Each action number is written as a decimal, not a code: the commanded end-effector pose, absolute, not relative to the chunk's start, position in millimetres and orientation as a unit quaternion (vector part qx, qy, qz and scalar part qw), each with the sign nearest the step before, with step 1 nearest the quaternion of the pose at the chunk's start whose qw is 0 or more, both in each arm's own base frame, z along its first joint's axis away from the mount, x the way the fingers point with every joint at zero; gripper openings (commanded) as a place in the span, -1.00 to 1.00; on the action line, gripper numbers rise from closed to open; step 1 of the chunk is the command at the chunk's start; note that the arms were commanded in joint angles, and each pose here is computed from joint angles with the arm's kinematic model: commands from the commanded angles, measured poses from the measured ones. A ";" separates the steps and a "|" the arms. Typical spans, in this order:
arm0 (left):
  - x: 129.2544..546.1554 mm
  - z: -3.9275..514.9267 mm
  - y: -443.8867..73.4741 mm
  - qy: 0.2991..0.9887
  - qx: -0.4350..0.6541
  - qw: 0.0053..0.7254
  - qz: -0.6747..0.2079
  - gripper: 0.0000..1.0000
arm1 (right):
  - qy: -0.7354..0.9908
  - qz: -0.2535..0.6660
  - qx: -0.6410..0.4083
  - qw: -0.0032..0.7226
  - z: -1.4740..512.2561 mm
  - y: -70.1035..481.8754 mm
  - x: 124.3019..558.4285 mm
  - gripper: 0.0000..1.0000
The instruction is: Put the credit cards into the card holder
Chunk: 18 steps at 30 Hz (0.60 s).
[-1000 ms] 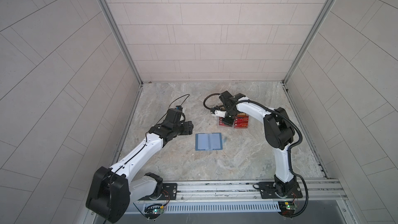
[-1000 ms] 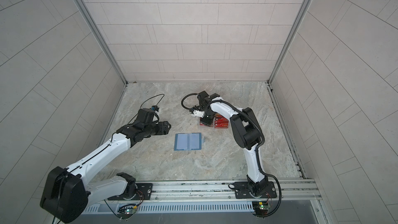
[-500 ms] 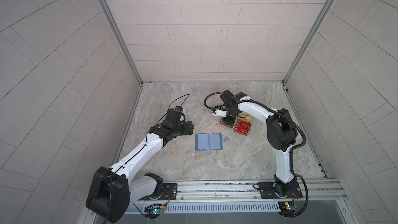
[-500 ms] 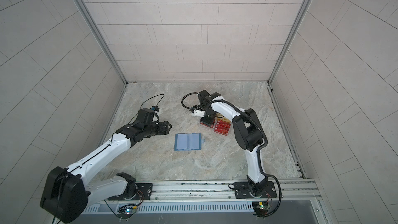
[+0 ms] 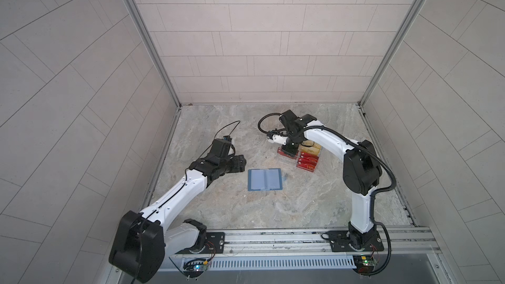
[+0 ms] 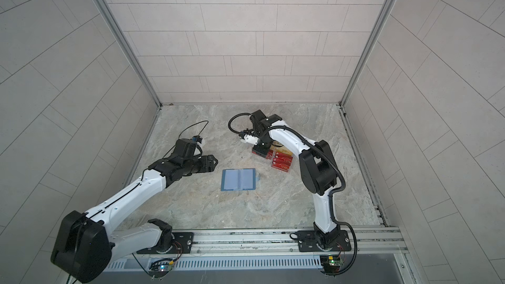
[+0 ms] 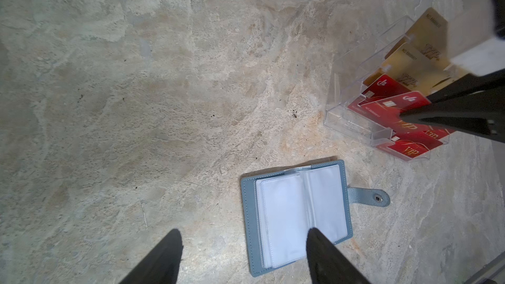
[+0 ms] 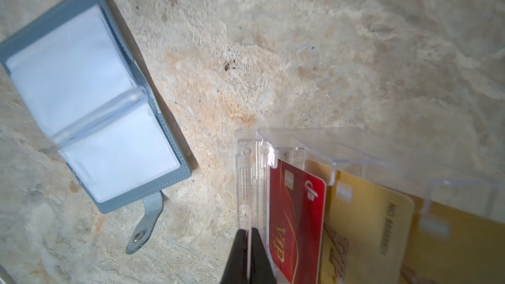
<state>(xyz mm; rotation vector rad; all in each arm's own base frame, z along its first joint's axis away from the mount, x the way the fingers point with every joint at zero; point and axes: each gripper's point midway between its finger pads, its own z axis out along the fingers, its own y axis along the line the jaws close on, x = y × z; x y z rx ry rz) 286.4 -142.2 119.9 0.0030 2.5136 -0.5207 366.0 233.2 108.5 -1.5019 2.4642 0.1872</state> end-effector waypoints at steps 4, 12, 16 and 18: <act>290.8 120.6 -136.2 0.938 -0.017 0.293 -0.183 0.50 | 0.858 0.143 -0.449 0.205 171.2 264.3 349.8 -1.00; 284.7 112.2 -139.9 0.950 -0.016 0.269 -0.161 0.47 | 0.865 0.268 -0.344 0.248 195.6 296.8 309.9 -1.00; 279.3 115.3 -141.6 0.953 -0.013 0.267 -0.145 0.47 | 0.878 0.313 -0.273 0.237 191.6 303.0 299.3 -1.00; 278.1 116.8 -143.9 0.952 -0.007 0.269 -0.143 0.47 | 0.883 0.323 -0.253 0.227 186.9 305.1 291.4 -1.00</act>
